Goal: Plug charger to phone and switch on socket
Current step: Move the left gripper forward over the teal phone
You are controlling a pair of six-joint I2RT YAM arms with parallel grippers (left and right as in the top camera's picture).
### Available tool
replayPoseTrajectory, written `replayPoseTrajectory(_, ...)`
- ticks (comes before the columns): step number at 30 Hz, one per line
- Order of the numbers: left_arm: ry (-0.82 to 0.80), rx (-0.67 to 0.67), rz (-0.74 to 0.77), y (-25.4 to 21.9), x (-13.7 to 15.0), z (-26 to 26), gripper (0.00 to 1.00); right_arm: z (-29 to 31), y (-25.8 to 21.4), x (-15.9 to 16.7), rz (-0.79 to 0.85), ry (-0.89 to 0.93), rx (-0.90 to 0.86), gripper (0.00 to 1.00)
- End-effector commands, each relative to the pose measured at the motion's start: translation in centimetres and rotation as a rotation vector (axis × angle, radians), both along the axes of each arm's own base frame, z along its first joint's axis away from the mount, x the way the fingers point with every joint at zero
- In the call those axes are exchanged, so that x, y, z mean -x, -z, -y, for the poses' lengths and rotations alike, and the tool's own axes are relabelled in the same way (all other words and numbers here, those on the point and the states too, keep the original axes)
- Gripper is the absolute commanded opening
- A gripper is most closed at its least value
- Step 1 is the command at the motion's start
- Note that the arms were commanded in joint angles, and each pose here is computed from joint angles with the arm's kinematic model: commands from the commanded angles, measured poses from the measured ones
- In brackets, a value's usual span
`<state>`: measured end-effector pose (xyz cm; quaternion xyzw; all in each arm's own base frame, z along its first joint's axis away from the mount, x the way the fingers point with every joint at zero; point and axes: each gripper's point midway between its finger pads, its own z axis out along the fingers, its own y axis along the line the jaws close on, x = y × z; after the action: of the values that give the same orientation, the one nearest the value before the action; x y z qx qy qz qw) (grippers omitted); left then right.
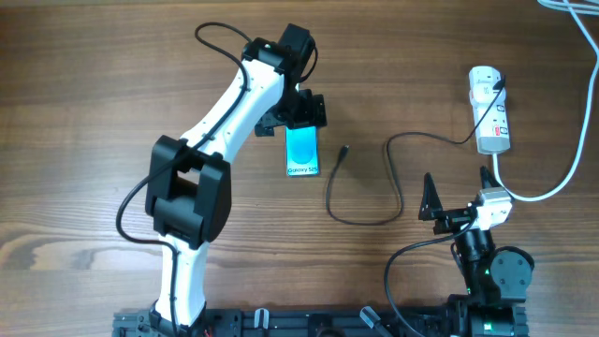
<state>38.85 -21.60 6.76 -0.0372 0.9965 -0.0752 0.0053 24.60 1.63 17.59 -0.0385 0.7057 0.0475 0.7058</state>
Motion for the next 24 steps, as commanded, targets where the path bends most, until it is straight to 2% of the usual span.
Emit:
replayPoseTrajectory(1, 0.022, -0.017, -0.005, 1.8, -0.3, 1.1, 1.0, 0.0, -0.2, 0.0, 0.011, 0.001, 0.012, 1.0)
replayPoseTrajectory(7, 0.063, -0.035, -0.013, 3.9, -0.2, 2.0, 1.0, 0.0, -0.2, 0.0, 0.011, 0.001, 0.013, 1.0)
replayPoseTrajectory(11, 0.056, -0.127, 0.026, 4.4, -0.8, 0.4, 1.0, 0.0, -0.2, 0.0, 0.011, 0.001, 0.012, 1.0)
replayPoseTrajectory(17, 0.057, -0.12, 0.024, 5.0, -1.0, 0.6, 1.0, 0.0, -0.2, 0.0, 0.011, 0.001, 0.012, 1.0)
replayPoseTrajectory(24, 0.064, -0.144, -0.037, 7.9, -0.4, 0.4, 1.0, 0.0, -0.2, 0.0, 0.011, 0.001, 0.013, 1.0)
